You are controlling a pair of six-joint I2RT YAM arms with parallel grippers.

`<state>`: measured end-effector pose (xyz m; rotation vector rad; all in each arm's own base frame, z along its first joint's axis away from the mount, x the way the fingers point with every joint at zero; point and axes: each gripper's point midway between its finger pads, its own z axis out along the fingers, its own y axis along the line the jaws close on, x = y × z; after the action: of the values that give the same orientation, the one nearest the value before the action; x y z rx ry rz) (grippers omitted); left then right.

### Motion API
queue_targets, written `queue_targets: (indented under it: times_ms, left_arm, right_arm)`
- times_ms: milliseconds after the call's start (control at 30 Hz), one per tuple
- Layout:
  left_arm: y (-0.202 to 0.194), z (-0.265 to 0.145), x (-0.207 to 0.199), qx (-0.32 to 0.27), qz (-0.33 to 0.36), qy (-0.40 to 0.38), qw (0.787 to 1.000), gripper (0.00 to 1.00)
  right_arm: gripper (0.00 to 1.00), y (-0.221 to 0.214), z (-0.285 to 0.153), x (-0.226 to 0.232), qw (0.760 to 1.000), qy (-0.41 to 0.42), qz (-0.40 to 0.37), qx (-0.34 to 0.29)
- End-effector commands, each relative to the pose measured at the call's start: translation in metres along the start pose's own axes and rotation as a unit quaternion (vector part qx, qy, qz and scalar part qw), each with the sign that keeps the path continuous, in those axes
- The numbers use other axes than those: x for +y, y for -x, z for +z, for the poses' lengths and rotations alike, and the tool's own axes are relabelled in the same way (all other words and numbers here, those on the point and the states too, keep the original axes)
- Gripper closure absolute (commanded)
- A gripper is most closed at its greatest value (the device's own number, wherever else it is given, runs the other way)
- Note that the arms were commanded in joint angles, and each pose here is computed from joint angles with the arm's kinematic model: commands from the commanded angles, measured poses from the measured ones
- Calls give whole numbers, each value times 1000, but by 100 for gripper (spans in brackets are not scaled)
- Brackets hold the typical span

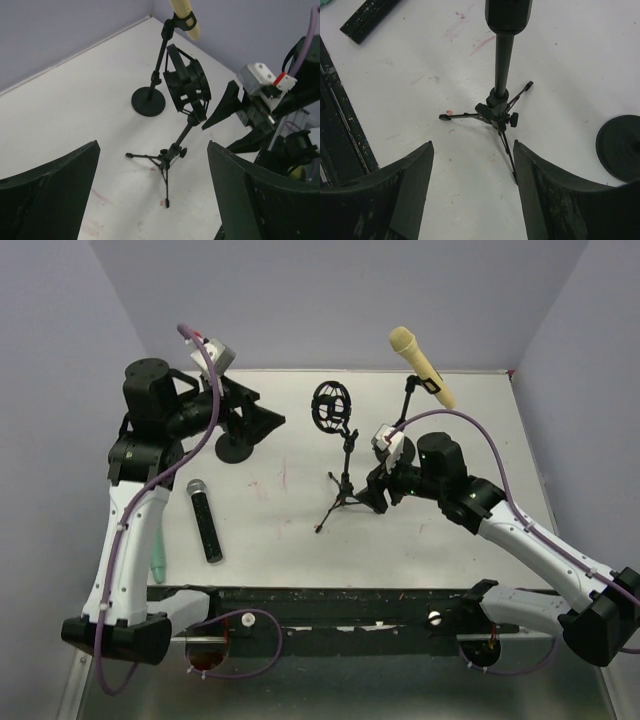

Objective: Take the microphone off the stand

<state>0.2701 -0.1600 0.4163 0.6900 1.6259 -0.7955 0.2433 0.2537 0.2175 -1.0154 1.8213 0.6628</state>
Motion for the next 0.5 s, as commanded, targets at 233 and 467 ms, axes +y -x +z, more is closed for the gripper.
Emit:
queue_targets:
  times_ms: [233,467]
  left_arm:
    - [29,76,-15,5,-151,-63,986,4]
    - [21,83,-6,22,-141,-13,990,11]
  right_arm:
    - [28,-16,16,11,998,28,48,-4]
    - [30,11,43,-13,998,-9,41,-52]
